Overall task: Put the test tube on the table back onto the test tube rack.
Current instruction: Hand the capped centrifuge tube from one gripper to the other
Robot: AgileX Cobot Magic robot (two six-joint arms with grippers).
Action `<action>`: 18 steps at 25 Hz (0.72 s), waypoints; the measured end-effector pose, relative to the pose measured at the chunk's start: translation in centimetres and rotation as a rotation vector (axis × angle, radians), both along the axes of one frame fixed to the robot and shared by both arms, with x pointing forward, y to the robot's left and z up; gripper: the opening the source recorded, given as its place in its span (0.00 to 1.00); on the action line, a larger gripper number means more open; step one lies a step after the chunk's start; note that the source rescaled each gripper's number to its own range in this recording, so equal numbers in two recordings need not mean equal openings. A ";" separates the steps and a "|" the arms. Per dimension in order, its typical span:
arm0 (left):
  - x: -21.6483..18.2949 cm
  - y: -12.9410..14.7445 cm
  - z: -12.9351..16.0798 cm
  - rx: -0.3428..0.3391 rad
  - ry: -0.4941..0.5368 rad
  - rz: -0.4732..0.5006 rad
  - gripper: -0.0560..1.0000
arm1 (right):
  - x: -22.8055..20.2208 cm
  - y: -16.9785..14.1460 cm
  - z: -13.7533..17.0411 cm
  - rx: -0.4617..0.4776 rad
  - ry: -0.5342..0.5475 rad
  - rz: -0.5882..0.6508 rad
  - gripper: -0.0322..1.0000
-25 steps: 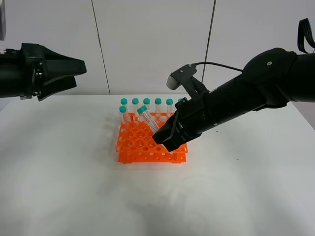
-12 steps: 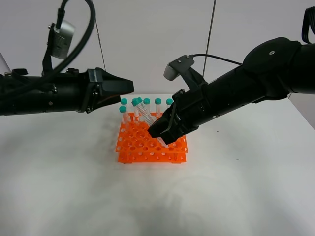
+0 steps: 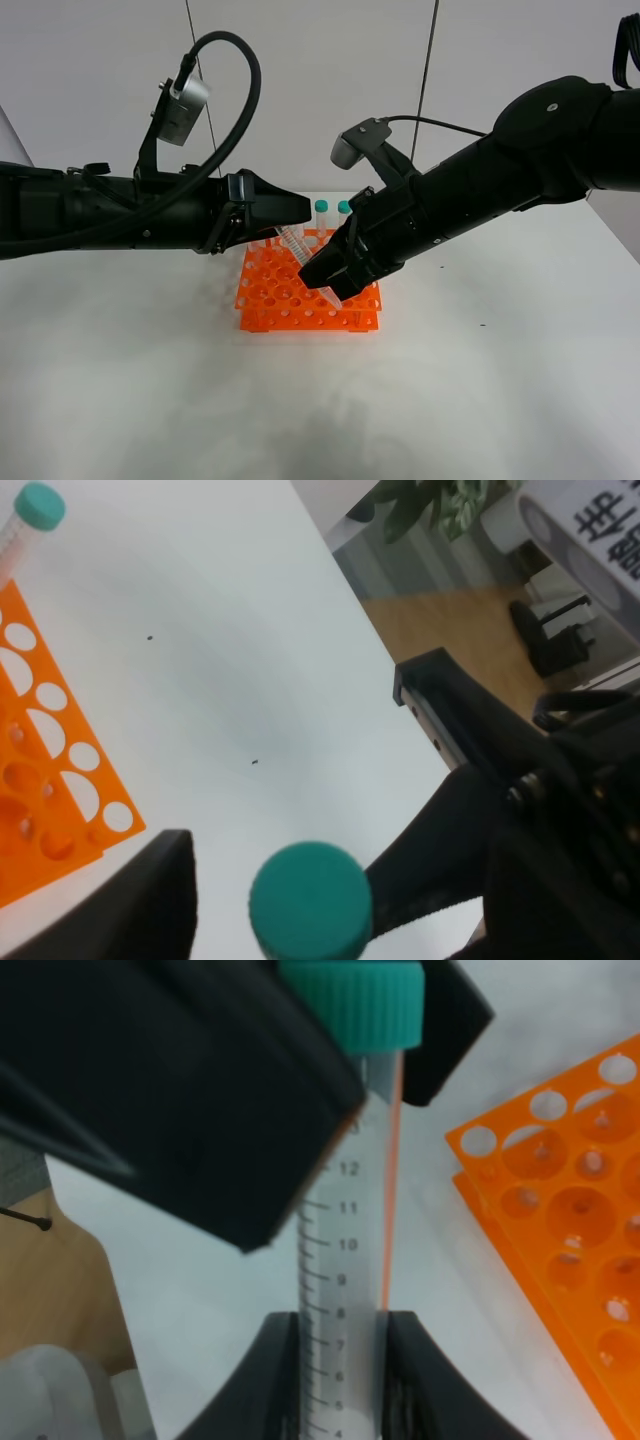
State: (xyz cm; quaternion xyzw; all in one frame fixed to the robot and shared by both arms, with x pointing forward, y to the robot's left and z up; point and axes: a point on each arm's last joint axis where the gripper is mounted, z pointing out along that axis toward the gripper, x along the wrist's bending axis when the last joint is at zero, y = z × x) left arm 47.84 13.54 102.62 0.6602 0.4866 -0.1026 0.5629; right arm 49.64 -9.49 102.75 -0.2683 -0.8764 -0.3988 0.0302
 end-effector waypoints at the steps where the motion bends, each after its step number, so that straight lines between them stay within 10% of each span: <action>1: 0.0 0.0 0.0 0.000 0.000 0.000 0.97 | 0.0 0.0 0.0 0.000 -0.001 -0.001 0.05; 7: 0.0 0.0 0.0 0.000 -0.001 0.000 0.91 | 0.0 0.0 0.0 0.000 0.003 -0.004 0.05; 14: 0.0 0.0 0.1 -0.001 -0.002 0.000 0.47 | 0.0 -0.1 -0.1 -0.007 0.005 -0.006 0.05; 18: 0.1 0.0 0.0 0.006 -0.001 0.009 0.05 | 0.0 -0.1 0.0 -0.006 0.005 -0.006 0.05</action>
